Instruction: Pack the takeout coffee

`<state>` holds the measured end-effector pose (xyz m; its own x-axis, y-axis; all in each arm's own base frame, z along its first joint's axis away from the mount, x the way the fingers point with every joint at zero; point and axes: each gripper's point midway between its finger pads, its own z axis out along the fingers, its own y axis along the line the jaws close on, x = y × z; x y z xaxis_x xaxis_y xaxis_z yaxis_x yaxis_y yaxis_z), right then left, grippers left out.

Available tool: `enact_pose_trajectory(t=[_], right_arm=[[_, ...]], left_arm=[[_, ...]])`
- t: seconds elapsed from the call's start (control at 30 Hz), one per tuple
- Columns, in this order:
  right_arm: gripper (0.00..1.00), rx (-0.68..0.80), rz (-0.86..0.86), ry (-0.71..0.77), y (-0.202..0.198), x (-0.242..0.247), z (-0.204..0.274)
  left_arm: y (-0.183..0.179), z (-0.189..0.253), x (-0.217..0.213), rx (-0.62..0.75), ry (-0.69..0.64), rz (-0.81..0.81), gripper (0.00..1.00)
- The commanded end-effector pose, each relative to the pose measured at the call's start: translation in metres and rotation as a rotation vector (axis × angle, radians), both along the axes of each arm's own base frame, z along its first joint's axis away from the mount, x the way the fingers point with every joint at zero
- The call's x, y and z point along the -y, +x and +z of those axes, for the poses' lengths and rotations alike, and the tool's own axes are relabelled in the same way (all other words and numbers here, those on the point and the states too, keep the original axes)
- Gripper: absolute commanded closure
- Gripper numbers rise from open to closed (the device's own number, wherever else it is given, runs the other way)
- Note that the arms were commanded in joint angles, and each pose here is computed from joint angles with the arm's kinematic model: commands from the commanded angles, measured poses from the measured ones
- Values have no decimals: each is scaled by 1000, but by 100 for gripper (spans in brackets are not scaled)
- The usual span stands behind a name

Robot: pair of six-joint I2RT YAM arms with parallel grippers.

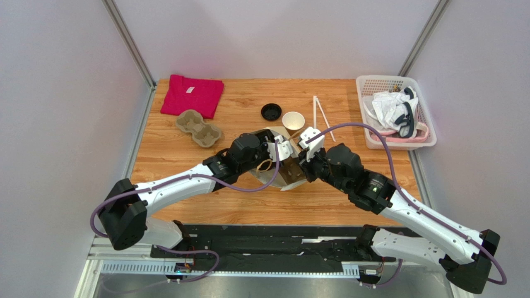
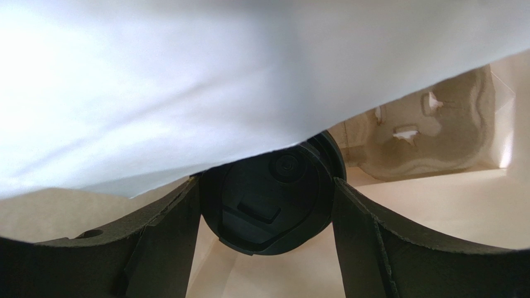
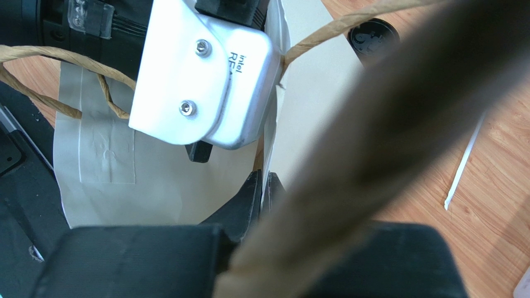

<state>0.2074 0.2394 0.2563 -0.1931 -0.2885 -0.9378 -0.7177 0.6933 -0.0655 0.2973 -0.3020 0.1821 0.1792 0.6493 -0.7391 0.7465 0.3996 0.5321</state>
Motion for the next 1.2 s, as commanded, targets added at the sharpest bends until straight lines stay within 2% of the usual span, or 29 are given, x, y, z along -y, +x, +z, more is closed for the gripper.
enact_pose_trajectory(t=[0.0,0.3,0.63,1.17], right_arm=[[100,30,34,100,-1,-12,25],[100,26,53,97,-3,-14,23],[100,-5,41,101,-1,-13,20],[100,-247,14,159,18,-10,4]], left_arm=[[-5,-7,1,-40,47,-42,100],[-5,-11,-1,-65,84,-39,100],[3,-39,-5,-138,236,-13,100],[6,-69,3,-308,374,-73,100]])
